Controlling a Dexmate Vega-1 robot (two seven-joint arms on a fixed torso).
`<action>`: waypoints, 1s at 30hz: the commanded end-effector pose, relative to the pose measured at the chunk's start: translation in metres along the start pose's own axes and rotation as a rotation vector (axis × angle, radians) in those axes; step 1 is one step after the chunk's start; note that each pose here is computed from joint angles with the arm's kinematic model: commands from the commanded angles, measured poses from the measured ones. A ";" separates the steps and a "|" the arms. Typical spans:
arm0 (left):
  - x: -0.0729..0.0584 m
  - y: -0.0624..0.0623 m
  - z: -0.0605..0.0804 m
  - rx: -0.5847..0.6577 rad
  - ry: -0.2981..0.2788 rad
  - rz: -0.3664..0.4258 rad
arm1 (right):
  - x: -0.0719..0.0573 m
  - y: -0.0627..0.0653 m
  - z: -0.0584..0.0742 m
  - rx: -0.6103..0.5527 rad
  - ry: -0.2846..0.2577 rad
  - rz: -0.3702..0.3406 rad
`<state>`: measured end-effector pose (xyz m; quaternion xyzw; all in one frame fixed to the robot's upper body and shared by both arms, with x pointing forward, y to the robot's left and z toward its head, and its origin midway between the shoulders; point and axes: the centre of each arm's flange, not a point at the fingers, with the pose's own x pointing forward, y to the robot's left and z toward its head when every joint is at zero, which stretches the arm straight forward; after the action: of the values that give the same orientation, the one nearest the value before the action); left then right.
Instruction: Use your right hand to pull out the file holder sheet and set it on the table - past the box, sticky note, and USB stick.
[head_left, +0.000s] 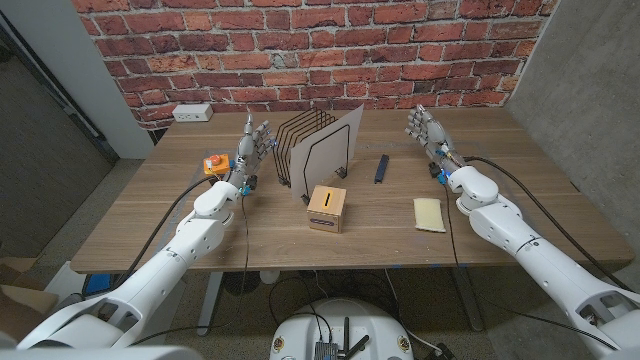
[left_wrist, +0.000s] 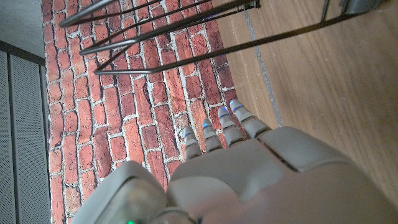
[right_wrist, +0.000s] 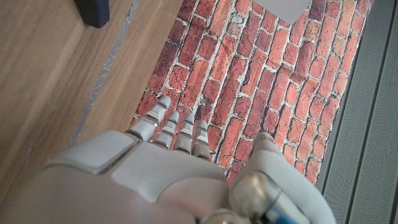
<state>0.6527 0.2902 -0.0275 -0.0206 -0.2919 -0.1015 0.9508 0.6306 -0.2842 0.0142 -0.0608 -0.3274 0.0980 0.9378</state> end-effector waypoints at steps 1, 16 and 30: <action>0.000 0.000 0.000 0.000 0.000 0.000 | -0.002 -0.002 0.019 -0.073 -0.020 0.015; 0.000 0.000 0.000 0.000 0.000 0.000 | 0.004 0.004 0.053 -0.216 -0.056 0.047; 0.000 0.000 0.000 0.000 0.000 0.000 | -0.006 0.011 0.089 -0.369 -0.089 0.041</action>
<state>0.6526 0.2906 -0.0273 -0.0203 -0.2920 -0.1015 0.9508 0.5907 -0.2737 0.0607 -0.1826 -0.3658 0.0764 0.9094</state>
